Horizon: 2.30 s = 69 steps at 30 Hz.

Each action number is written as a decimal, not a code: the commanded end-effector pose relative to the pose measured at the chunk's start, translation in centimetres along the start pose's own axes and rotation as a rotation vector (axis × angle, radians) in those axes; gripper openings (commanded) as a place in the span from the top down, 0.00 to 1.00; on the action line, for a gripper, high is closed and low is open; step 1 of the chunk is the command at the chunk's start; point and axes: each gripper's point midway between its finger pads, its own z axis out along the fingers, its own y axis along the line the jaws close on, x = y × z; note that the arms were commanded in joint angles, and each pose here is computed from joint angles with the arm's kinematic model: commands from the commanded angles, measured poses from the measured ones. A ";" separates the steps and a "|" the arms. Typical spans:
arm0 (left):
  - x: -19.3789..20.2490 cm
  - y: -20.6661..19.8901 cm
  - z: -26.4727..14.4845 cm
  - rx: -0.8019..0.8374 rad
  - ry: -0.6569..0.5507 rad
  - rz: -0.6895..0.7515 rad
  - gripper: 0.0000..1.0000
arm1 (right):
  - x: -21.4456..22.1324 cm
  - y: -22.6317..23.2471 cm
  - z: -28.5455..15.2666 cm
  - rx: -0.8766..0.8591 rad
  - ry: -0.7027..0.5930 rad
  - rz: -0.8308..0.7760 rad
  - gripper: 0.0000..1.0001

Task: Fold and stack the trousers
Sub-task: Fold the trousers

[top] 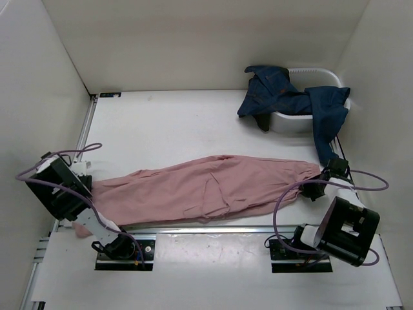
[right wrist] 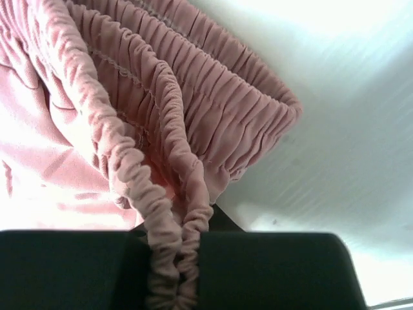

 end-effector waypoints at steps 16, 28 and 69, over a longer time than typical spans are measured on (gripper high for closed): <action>-9.6 -14.3 -1.6 0.230 -0.167 0.215 0.40 | 2.2 16.1 -13.3 0.170 -0.645 -0.997 1.00; -11.2 -17.0 1.5 0.136 -0.102 0.301 0.70 | 24.0 18.6 -11.8 -0.066 -0.556 -1.282 1.00; -14.3 -15.2 -5.4 0.017 -0.181 0.302 0.48 | 13.2 11.6 -5.1 -0.524 0.263 -0.865 0.01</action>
